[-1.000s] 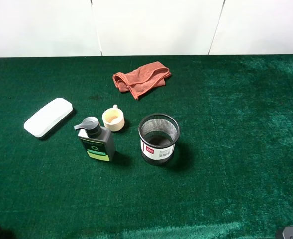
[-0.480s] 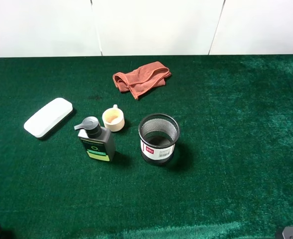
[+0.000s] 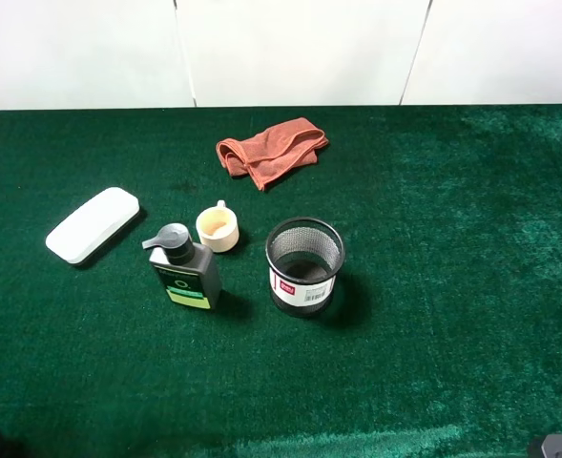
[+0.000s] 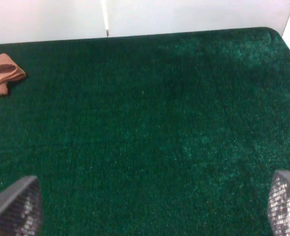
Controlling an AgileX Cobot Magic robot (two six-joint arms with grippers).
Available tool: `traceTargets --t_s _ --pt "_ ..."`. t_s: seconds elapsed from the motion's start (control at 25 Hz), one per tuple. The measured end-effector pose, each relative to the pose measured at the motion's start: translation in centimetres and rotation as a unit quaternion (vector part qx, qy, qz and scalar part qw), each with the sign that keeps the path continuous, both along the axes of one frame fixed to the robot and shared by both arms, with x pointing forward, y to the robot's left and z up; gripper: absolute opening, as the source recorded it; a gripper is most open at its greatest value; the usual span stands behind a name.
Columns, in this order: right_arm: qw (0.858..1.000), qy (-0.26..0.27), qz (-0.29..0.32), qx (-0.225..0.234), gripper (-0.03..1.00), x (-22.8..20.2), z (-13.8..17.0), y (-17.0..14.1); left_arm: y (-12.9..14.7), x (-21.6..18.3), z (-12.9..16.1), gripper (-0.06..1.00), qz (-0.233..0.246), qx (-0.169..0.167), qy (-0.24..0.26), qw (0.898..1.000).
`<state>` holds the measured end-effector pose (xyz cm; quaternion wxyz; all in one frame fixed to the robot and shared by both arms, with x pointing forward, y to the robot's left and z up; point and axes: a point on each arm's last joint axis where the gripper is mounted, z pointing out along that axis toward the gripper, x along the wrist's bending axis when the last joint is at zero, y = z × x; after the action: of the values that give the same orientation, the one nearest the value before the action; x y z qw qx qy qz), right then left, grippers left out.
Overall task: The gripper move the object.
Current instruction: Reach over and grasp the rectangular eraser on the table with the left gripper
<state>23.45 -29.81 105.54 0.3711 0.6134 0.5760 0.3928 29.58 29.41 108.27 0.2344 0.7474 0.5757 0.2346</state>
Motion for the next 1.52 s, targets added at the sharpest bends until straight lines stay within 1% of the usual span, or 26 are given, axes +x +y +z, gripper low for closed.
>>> traceTargets --t_s 0.16,0.32,0.44,0.76,0.88,1.08,1.28,1.36,1.52 --pt "1.000 0.000 0.000 0.000 0.69 0.0 0.0 0.0 0.1 2.9 0.2 0.99 -0.001 0.040 0.048 0.998" --pt "1.000 0.000 0.000 0.000 0.69 0.0 0.0 0.0 0.5 6.0 -0.1 0.99 0.002 0.087 0.089 0.992" --pt "1.000 0.000 0.000 0.000 0.69 0.0 0.0 0.0 0.4 8.1 -0.5 0.99 0.000 0.102 0.111 0.989" --pt "1.000 0.000 0.000 0.000 0.69 0.0 0.0 0.0 -0.3 12.9 -3.1 0.99 -0.014 0.107 0.132 0.985" --pt "1.000 0.000 0.000 0.000 0.69 0.0 0.0 0.0 -0.5 14.6 -4.5 0.99 -0.020 0.108 0.148 0.983" --pt "1.000 0.000 0.000 0.000 0.69 0.0 0.0 0.0 -0.9 17.0 -7.5 0.99 -0.029 0.111 0.184 0.976" --pt "1.000 0.000 0.000 0.000 0.69 0.0 0.0 0.0 -1.2 19.0 -10.1 0.99 -0.038 0.109 0.194 0.974" --pt "1.000 0.000 0.000 0.000 0.69 0.0 0.0 0.0 -1.4 19.6 -10.8 0.99 -0.039 0.103 0.194 0.975" --pt "1.000 0.000 0.000 0.000 0.69 0.0 0.0 0.0 -1.8 20.4 -12.2 0.99 -0.032 0.079 0.199 0.976"
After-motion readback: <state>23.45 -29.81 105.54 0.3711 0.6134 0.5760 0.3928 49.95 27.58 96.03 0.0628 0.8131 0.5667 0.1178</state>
